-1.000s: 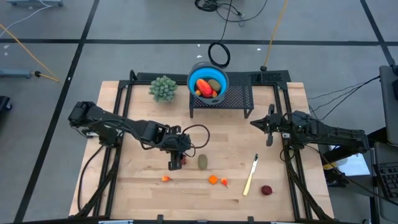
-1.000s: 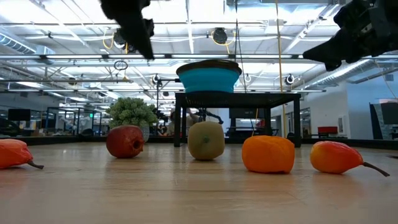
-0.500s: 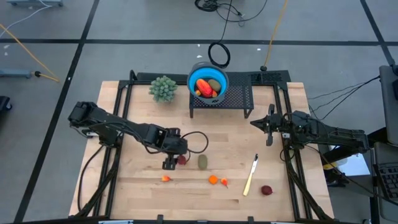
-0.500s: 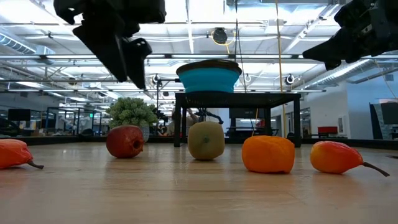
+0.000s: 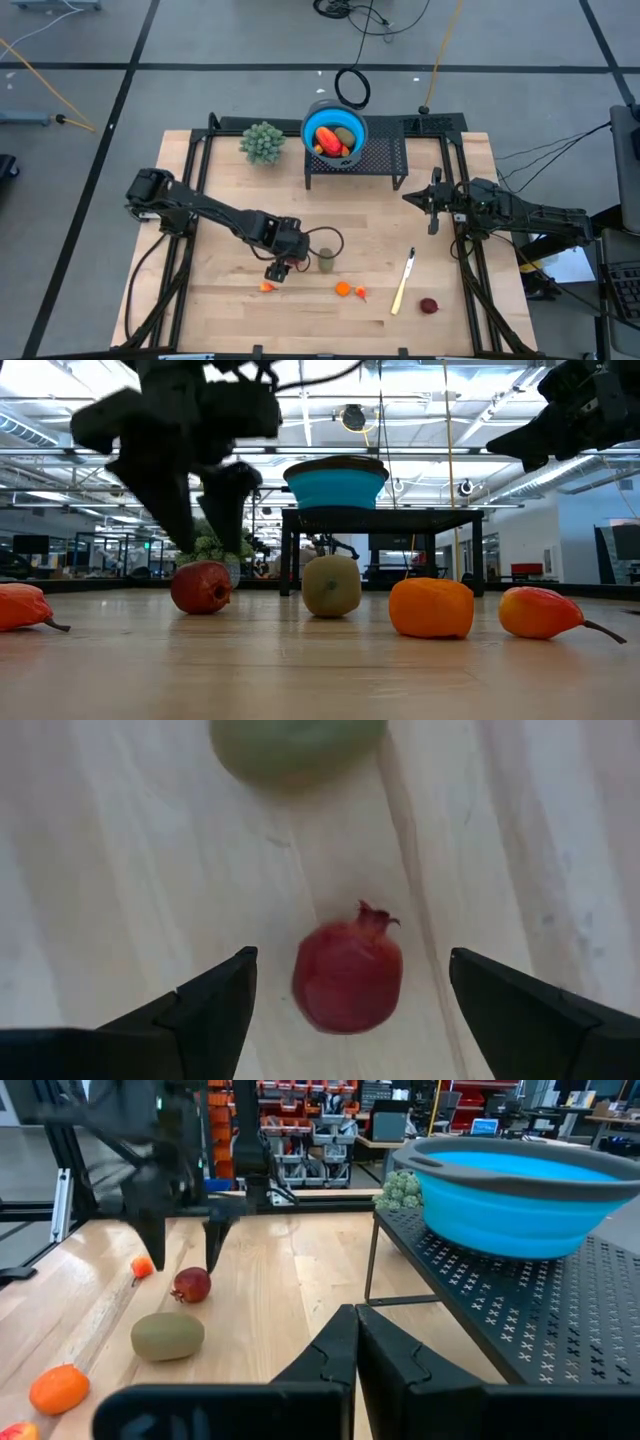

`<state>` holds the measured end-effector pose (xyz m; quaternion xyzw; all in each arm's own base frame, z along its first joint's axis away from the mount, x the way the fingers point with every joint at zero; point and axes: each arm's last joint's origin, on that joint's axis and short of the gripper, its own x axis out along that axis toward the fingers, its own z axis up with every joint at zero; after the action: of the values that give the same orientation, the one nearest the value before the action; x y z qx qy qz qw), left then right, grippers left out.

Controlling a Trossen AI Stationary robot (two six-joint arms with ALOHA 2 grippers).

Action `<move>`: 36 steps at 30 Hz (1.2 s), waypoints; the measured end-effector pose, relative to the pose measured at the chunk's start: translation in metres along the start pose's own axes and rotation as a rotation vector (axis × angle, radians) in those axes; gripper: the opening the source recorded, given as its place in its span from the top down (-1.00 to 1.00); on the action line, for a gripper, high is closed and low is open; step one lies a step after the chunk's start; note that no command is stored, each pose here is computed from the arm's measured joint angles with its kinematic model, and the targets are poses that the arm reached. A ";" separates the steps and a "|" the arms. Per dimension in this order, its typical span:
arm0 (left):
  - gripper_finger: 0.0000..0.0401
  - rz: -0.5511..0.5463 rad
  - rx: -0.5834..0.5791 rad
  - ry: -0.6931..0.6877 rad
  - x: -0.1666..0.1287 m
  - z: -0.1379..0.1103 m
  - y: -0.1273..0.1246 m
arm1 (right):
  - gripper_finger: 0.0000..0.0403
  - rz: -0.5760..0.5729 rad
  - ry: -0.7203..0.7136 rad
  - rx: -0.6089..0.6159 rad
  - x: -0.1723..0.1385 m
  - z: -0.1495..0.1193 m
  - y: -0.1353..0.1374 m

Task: Pick & Place Fruit
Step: Put the pomegranate into the blue strainer on the shelf

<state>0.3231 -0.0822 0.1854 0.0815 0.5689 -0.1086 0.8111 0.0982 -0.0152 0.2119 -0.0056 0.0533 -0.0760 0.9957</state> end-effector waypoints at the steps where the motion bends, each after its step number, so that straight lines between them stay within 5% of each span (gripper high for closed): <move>1: -0.65 -0.001 0.000 0.015 0.004 -0.001 0.000 | 1.00 0.000 -0.001 0.000 0.000 0.000 0.000; 16: -0.63 0.004 0.038 0.095 0.032 -0.004 0.000 | 1.00 -0.003 -0.001 0.000 0.000 0.000 0.000; 29: 0.08 0.007 0.014 0.096 0.031 -0.003 0.000 | 1.00 -0.003 -0.001 0.000 0.000 0.000 0.000; 36: 0.09 0.123 -0.047 0.088 0.008 -0.001 0.009 | 1.00 -0.003 -0.001 0.007 0.000 0.000 0.000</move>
<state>0.3270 -0.0740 0.1780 0.1017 0.6005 -0.0415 0.7921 0.0982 -0.0153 0.2120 -0.0023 0.0524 -0.0777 0.9956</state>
